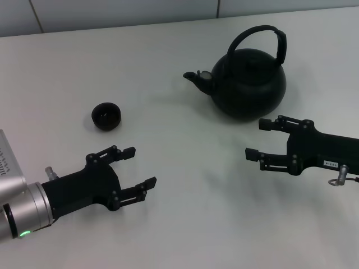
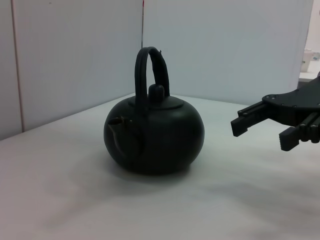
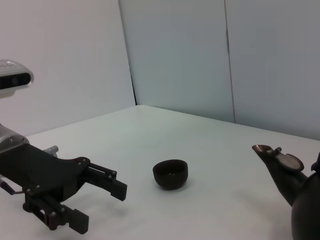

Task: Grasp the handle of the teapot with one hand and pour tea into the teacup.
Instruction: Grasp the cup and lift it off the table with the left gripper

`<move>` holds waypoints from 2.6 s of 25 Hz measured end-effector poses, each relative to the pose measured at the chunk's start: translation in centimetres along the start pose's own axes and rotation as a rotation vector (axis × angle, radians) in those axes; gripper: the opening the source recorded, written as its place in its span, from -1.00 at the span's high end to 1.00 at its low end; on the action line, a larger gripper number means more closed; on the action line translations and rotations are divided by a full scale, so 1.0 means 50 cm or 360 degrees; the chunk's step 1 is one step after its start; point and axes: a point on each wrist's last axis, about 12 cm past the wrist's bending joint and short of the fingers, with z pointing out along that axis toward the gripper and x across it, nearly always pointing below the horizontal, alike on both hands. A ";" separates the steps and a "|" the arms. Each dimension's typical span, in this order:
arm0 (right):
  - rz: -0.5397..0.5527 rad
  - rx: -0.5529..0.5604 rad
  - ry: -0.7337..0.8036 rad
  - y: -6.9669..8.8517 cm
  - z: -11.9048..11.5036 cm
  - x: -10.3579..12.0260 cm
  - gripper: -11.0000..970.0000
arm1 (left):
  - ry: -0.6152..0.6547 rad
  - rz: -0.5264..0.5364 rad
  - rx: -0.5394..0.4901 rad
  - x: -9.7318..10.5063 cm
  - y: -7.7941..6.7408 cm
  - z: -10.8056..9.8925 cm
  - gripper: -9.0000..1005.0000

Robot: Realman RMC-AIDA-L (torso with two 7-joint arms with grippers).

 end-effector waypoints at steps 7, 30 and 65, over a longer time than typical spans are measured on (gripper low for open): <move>0.0000 -0.0001 0.0003 0.000 0.000 0.000 -0.68 | -0.0006 -0.0002 -0.0005 -0.001 0.001 0.001 -0.59; -0.0007 -0.0005 0.0001 0.001 0.000 0.000 -0.68 | -0.0036 0.0058 -0.0532 -0.034 0.108 0.001 -0.56; -0.0019 -0.0025 0.0007 -0.001 0.004 -0.005 -0.68 | 0.0224 0.0067 -0.0489 -0.042 0.139 0.056 -0.51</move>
